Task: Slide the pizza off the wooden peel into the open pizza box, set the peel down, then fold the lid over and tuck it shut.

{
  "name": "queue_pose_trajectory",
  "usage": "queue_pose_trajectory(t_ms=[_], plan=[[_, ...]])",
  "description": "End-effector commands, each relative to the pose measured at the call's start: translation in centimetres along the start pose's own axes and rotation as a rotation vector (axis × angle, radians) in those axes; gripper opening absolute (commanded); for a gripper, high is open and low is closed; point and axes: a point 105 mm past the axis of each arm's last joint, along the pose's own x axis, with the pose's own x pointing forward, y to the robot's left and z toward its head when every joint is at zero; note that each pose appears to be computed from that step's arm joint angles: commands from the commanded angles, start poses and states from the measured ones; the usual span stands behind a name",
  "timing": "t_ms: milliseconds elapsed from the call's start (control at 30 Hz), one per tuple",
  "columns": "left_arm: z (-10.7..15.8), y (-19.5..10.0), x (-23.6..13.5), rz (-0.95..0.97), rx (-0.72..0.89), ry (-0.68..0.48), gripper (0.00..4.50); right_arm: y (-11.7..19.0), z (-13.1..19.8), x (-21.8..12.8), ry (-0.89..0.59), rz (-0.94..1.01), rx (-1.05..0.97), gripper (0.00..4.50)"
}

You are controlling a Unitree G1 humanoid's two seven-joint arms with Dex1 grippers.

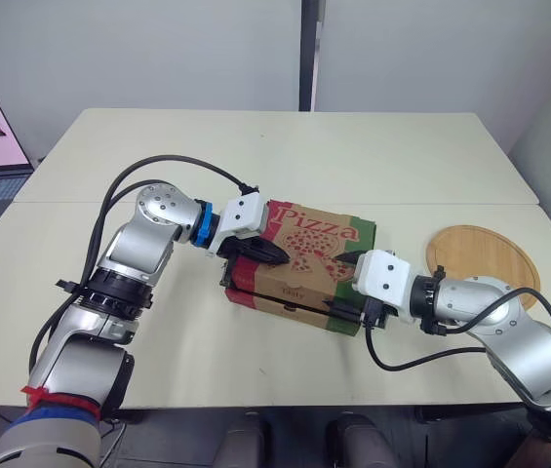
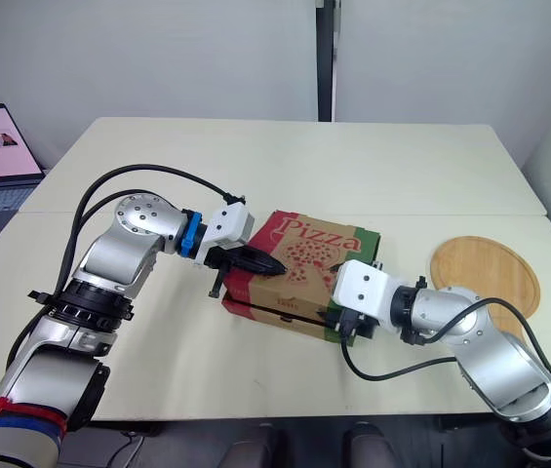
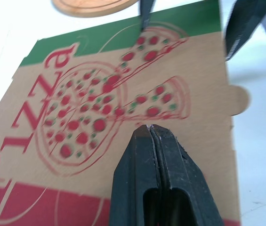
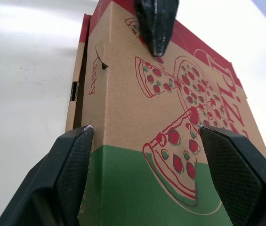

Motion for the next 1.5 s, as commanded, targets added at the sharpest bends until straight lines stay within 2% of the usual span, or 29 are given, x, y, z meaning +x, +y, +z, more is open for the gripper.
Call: queue_pose_trajectory(t_ms=[33,300,533,733,833,967,1133,1233,1333,1500], plan=[[0.9,-0.4,0.1,-0.022,0.060,0.003,0.00,-1.1,0.6,-0.4,-0.006,-0.064,-0.037,3.83],[-0.4,-1.9,0.9,-0.056,0.063,0.040,0.00,-0.4,0.1,0.2,0.007,-0.073,-0.025,3.83],[-1.3,-2.1,1.0,-0.047,0.070,0.080,0.00,0.3,-0.2,0.4,0.015,-0.076,-0.013,3.83],[-1.0,-1.6,0.9,-0.020,0.069,0.067,0.00,-0.1,1.9,-0.6,-0.104,-0.049,0.128,3.83],[-0.7,-1.4,0.8,-0.013,0.067,0.057,0.00,-0.6,2.3,0.2,-0.127,-0.049,0.194,3.83],[-0.1,-1.2,0.5,0.004,0.057,0.031,0.00,-0.9,2.0,2.3,-0.116,-0.044,0.235,2.91],[1.6,-0.7,-1.4,0.062,-0.011,-0.055,0.00,-0.3,2.0,4.4,-0.108,0.000,0.219,1.11],[1.6,0.7,-4.4,0.174,-0.059,-0.039,0.00,0.1,2.4,5.3,-0.118,0.026,0.198,0.15],[0.3,1.3,-7.2,0.259,-0.088,0.036,0.00,0.4,2.7,5.8,-0.125,0.043,0.176,0.03],[-3.9,0.2,-10.0,0.282,-0.100,0.244,0.00,0.7,2.7,6.3,-0.129,0.059,0.144,0.03]])
